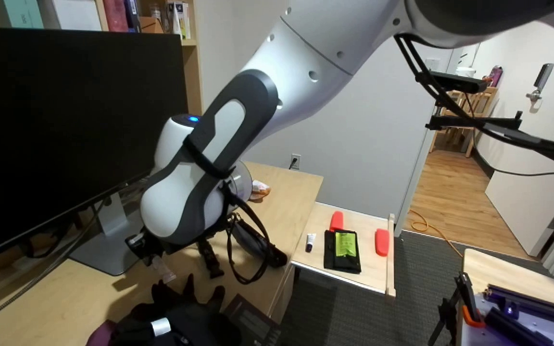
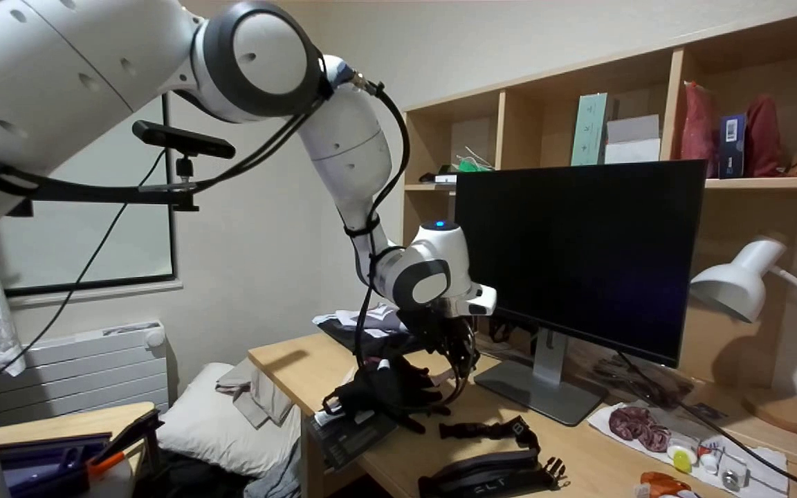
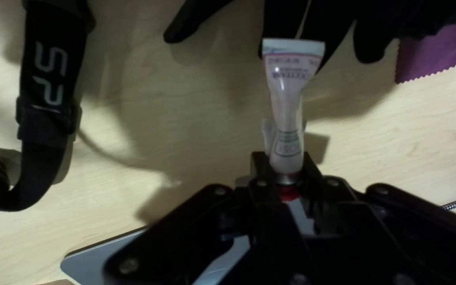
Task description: Move the Tubes and the brown object from the right to the left
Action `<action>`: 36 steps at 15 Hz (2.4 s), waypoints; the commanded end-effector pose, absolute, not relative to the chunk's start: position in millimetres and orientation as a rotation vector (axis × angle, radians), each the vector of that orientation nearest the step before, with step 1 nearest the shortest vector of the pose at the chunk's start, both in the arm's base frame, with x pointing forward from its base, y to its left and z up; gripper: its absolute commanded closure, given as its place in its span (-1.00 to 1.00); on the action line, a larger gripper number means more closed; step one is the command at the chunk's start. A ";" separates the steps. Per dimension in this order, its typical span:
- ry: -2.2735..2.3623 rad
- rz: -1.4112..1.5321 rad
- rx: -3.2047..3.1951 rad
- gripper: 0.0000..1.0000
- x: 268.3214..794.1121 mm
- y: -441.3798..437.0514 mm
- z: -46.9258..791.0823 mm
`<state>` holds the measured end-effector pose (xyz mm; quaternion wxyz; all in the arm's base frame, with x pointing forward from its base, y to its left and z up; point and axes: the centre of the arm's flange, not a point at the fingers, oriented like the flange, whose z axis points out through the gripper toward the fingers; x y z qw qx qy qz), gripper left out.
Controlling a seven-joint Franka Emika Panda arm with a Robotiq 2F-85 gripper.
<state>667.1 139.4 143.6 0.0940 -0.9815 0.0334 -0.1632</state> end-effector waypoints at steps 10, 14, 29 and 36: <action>-0.211 -0.514 -2.993 0.78 697.2 114.6 95.3; -0.240 -0.513 -2.982 0.78 699.4 116.9 87.9; -0.055 -0.704 -2.976 -1.00 702.6 98.5 169.5; -0.195 -0.547 -3.014 -1.00 644.8 51.2 216.7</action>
